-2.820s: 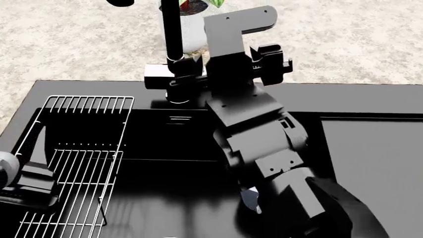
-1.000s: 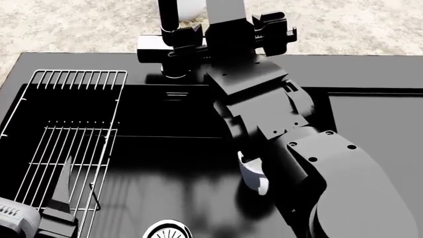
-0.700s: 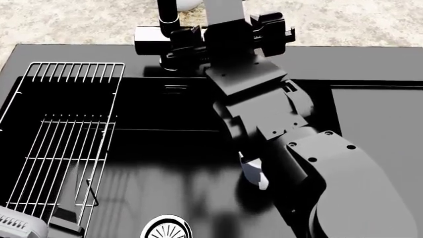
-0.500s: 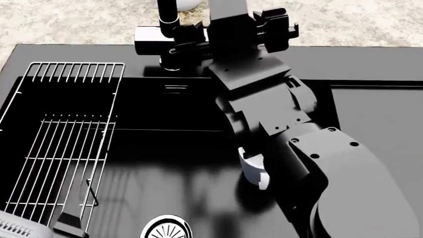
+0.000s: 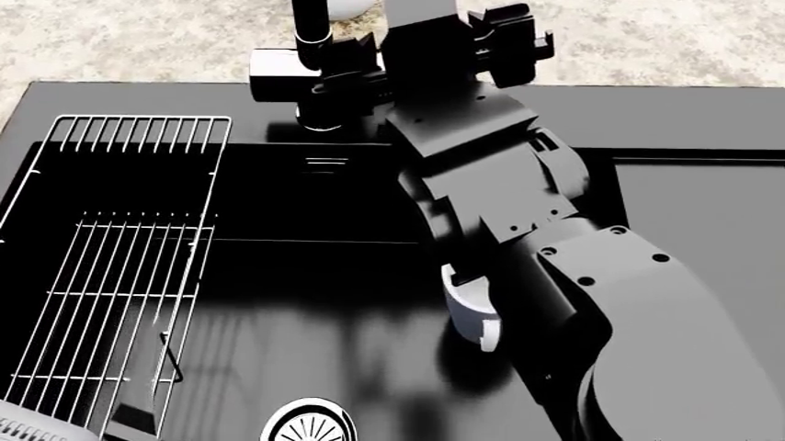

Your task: Turn on the sink faucet.

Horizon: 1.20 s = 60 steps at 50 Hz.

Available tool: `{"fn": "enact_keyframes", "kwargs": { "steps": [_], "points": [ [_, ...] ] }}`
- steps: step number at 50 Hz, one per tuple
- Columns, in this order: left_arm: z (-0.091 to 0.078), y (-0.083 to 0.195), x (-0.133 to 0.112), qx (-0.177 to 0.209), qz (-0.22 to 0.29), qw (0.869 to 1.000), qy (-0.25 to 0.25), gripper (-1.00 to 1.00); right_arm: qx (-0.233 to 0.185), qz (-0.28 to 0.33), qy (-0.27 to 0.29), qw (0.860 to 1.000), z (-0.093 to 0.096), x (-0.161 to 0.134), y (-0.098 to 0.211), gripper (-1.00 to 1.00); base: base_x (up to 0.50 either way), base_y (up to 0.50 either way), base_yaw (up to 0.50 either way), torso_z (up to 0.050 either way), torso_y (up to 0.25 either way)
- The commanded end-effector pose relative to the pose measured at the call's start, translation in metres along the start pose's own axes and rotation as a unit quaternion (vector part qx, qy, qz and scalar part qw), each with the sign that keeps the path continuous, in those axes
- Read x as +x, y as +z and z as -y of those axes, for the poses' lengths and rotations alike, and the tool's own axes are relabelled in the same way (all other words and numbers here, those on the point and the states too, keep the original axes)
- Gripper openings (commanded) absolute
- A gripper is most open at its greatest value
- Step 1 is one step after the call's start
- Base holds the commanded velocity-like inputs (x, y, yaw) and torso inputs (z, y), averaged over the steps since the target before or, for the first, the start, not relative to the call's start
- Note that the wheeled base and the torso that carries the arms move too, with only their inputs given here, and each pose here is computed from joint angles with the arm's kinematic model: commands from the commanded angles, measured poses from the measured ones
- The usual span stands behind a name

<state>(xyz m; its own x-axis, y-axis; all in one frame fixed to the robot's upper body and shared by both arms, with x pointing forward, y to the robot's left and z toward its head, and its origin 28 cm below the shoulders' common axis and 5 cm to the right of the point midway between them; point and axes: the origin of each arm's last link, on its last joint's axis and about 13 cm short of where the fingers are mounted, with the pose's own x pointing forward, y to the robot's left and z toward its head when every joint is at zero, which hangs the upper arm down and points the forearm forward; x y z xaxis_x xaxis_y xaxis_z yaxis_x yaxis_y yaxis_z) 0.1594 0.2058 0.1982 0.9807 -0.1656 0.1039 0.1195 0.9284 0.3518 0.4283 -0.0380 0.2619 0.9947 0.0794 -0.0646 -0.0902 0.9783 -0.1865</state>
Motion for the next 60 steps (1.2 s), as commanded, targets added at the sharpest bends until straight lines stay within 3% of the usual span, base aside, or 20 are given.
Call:
{"fn": "enact_keyframes", "kwargs": {
  "steps": [1, 35, 43, 50, 60],
  "points": [
    [0.002, 0.003, -0.001, -0.015, 0.017, 1.0, -0.012, 1.0, -0.003, 0.018, 0.02, 1.0, -0.009, -0.001, 0.013, 1.0, 0.0, 0.0, 0.0, 0.0, 0.0],
    [0.006, 0.009, -0.008, 0.0, 0.032, 0.999, -0.019, 1.0, -0.016, 0.039, 0.03, 0.999, -0.012, -0.004, 0.027, 1.0, 0.0, 0.0, 0.0, 0.033, -0.112],
    [0.006, 0.007, -0.01, -0.003, 0.033, 0.999, -0.02, 1.0, -0.019, 0.039, 0.028, 0.999, -0.011, -0.004, 0.026, 1.0, 0.0, 0.0, 0.0, 0.0, 0.0],
    [0.006, 0.002, -0.011, -0.007, 0.027, 0.999, -0.02, 1.0, 0.012, 0.047, 0.013, 0.999, 0.002, 0.001, 0.023, 1.0, 0.0, 0.0, 0.0, 0.0, 0.0],
    [0.007, -0.009, -0.01, -0.012, 0.016, 1.0, -0.019, 1.0, 0.061, 0.055, -0.046, 0.996, 0.047, 0.004, 0.029, 1.0, 0.0, 0.0, 0.0, 0.0, 0.0]
  ]
}}
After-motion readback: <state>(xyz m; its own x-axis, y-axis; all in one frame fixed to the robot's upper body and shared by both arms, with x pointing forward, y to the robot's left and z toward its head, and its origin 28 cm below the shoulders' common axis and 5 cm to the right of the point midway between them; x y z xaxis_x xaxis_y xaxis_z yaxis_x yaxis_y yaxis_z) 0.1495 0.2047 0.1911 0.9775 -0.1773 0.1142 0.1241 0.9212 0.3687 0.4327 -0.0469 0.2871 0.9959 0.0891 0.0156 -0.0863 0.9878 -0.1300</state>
